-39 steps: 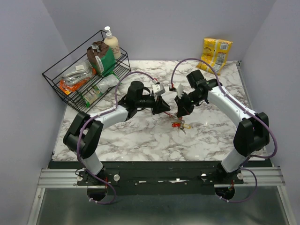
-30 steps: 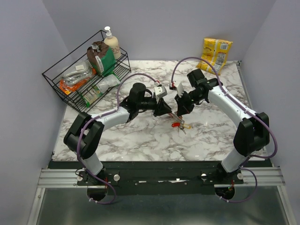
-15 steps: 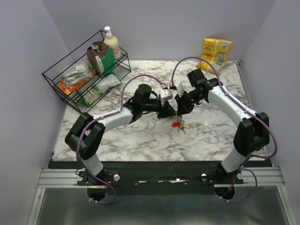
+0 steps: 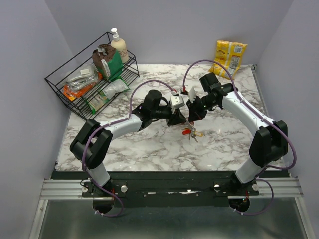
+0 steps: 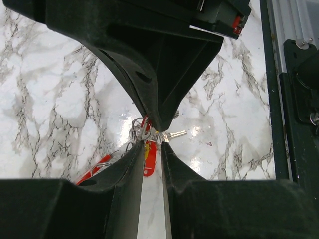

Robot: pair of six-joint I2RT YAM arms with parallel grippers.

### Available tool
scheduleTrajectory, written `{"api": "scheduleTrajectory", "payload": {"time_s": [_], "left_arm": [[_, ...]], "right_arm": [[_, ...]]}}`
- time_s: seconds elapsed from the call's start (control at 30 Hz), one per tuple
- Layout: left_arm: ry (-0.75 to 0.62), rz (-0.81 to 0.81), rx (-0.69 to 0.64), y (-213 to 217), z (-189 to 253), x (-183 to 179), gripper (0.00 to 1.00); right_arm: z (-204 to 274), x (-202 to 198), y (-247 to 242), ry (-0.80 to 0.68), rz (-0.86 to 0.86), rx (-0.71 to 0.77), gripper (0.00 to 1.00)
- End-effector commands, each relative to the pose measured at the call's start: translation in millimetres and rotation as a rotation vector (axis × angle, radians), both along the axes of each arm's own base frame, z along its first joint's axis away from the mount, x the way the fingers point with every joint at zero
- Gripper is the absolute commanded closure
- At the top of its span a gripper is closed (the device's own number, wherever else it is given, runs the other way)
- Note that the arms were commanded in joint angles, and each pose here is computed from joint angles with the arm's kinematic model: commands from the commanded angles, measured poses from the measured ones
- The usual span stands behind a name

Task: Remove the keys from the keyring
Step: Remove the key from the keyring.

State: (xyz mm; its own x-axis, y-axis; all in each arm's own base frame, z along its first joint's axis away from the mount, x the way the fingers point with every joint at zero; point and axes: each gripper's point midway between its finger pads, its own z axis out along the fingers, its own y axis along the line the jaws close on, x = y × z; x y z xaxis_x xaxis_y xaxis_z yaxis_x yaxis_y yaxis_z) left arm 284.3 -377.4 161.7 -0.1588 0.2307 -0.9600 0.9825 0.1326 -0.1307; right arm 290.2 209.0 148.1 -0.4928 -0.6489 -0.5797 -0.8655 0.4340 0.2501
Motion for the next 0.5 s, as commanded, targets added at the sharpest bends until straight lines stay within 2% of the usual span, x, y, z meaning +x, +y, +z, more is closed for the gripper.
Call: {"api": "scheduleTrajectory", "payload": {"time_s": [0.0, 0.47], "left_arm": [[-0.022, -0.001, 0.009, -3.6, -2.5, 3.0, 0.71], [-0.054, -0.025, -0.036, 3.3, 1.7, -3.5, 0.7]], "right_arm": [[10.2, -0.2, 0.1, -0.038, -0.002, 0.017, 0.96], [5.4, -6.2, -10.2, -0.065, 0.013, -0.023, 0.95]]}}
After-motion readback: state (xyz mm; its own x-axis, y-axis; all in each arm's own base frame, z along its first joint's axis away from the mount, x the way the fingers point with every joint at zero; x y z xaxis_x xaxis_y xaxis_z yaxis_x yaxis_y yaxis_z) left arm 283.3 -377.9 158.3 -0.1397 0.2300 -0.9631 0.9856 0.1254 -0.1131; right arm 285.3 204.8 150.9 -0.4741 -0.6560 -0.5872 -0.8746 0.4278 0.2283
